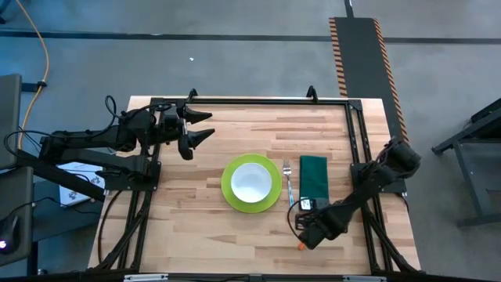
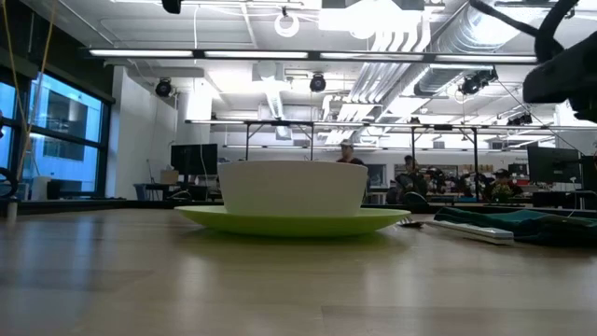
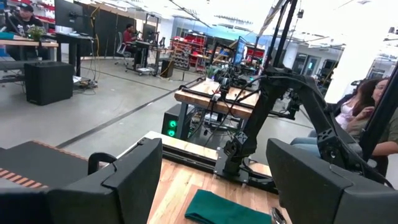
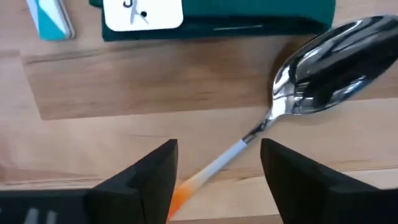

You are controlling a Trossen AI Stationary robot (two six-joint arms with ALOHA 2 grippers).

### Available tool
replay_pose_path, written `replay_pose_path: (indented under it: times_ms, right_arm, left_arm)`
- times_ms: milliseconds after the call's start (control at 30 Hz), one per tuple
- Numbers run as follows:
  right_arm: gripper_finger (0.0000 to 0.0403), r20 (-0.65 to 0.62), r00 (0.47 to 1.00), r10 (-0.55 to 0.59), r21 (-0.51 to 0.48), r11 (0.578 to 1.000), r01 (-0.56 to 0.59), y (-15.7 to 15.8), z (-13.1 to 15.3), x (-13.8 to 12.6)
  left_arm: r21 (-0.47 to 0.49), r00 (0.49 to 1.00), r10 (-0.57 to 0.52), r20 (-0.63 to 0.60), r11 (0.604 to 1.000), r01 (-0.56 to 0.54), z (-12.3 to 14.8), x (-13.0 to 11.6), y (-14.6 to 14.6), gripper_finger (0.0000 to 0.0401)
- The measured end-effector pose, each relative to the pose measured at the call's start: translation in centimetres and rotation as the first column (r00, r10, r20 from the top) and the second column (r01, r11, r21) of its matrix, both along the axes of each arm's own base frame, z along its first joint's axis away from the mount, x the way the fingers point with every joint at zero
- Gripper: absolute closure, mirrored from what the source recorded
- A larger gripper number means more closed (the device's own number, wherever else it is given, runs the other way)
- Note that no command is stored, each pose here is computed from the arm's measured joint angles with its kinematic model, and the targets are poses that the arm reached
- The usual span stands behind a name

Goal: Set table place
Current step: Put the spoon into the white bowl

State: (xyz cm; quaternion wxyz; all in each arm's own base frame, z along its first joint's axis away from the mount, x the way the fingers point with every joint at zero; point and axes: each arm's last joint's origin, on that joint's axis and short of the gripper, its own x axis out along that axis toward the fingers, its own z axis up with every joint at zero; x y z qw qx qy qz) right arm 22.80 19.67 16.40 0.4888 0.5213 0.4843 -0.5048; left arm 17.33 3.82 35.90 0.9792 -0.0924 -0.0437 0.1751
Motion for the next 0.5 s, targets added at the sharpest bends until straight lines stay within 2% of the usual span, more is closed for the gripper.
replay_pose_path:
  times_ms: [133, 233, 333, 500]
  right_arm:
    - [0.0174, 0.007, 1.000, -0.012, 0.017, 1.000, 0.012, 0.3, -1.0, 0.7]
    - [0.0173, -0.035, 0.999, -0.025, 0.033, 0.999, 0.026, 0.4, -1.6, 0.7]
    - [0.0173, -0.088, 0.995, -0.040, 0.043, 0.998, 0.044, 0.4, -1.6, 0.3]
    - [0.0173, -0.079, 0.996, -0.035, 0.053, 0.998, 0.039, 0.4, -1.1, 0.2]
  left_arm:
    - [0.000, 1.000, 0.000, 0.000, 1.000, 0.000, 0.0, 0.0, 0.0, 0.0125]
    - [0.000, 1.000, 0.000, 0.000, 1.000, 0.000, 0.0, 0.0, 0.0, 0.0125]
    - [0.000, 1.000, 0.000, 0.001, 1.000, 0.000, 0.0, 0.0, 0.0, 0.0125]
    - [0.000, 1.000, 0.000, 0.000, 1.000, 0.000, 0.0, 0.0, 0.0, 0.0125]
